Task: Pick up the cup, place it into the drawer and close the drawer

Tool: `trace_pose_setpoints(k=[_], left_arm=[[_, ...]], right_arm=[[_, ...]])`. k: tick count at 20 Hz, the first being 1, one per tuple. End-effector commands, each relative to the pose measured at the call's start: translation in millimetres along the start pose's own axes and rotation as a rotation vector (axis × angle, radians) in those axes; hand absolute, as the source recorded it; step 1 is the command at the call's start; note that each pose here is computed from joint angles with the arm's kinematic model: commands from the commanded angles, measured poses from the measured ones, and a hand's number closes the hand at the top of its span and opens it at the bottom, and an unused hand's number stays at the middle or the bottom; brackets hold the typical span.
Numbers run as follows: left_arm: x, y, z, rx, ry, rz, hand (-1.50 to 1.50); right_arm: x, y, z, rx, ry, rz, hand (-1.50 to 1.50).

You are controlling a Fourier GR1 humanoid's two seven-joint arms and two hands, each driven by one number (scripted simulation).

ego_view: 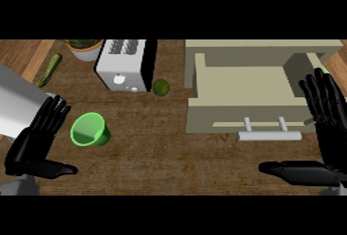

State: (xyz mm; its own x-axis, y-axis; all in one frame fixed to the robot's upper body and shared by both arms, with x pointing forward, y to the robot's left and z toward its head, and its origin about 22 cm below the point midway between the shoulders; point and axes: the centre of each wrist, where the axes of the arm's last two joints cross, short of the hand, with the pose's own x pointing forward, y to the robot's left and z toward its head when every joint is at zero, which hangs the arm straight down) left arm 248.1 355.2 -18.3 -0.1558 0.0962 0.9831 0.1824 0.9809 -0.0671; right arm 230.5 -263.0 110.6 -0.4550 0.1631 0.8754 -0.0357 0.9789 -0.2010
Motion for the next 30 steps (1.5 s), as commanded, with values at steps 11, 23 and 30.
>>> trace_pose_setpoints(k=[11,23,30], left_arm=[[-77,37,17,0.078,0.062,-0.016,-1.5],[-103,33,19,0.133,0.037,-0.015,-1.5],[-106,29,18,0.089,0.027,-0.035,-1.5]], right_arm=[[-9,9,2,0.009,-0.005,0.002,-1.5],[10,-1,-2,0.039,-0.008,-0.024,-1.5],[12,4,-12,0.057,-0.02,-0.009,-1.5]])
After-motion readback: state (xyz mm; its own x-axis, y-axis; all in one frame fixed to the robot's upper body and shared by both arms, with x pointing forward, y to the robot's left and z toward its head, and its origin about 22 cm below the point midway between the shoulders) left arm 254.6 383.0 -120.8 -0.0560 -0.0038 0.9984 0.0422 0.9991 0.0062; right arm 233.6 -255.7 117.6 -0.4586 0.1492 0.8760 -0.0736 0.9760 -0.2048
